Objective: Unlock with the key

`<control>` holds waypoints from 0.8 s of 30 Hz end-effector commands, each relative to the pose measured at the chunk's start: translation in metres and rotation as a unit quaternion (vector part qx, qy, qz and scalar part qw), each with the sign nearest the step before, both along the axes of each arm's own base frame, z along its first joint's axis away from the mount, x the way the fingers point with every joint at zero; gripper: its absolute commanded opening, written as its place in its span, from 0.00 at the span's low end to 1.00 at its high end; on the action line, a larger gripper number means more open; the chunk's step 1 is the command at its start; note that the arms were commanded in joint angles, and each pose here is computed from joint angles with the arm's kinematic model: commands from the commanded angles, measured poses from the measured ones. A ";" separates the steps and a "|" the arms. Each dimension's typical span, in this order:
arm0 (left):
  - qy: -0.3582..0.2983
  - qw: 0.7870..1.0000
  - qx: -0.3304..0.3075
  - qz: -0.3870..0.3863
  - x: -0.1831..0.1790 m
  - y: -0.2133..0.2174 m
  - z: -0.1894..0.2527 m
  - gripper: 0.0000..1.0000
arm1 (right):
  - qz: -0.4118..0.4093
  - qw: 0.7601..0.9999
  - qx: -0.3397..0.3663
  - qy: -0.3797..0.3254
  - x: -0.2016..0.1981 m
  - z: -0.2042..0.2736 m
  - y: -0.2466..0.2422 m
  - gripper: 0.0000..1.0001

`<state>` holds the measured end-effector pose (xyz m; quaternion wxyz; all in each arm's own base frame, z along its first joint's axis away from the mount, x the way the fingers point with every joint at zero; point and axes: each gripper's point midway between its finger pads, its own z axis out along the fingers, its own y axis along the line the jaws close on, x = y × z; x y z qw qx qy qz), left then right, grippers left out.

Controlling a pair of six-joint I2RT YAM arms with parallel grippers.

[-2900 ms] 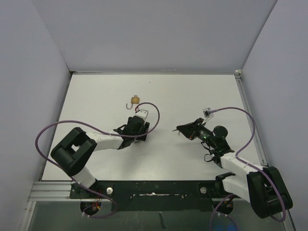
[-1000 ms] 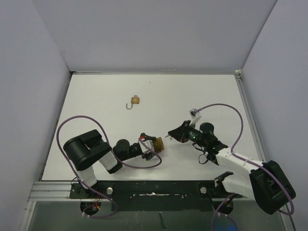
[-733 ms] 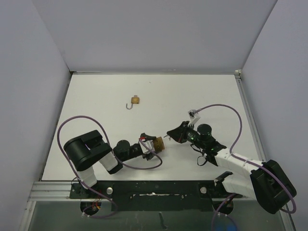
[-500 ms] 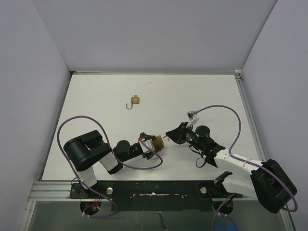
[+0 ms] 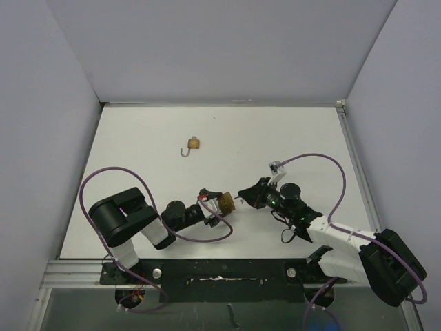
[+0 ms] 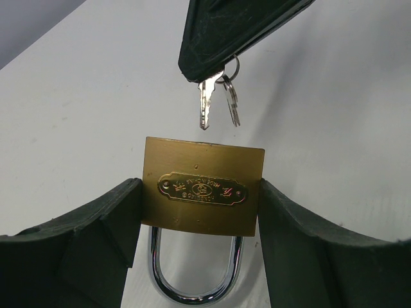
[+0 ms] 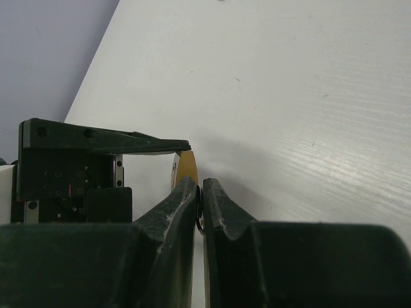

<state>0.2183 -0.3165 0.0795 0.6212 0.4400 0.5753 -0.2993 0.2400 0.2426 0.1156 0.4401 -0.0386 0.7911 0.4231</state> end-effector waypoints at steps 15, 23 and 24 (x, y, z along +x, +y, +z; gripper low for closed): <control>-0.124 0.977 -0.172 0.007 0.008 -0.011 0.117 0.00 | -0.010 0.999 0.029 -0.037 0.006 0.019 0.003 0.00; -0.125 0.976 -0.176 0.009 0.008 -0.012 0.120 0.00 | -0.010 0.999 0.030 -0.036 0.004 0.018 0.004 0.00; -0.125 0.976 -0.177 0.008 0.008 -0.013 0.121 0.00 | -0.010 0.999 0.030 -0.036 0.004 0.017 0.004 0.00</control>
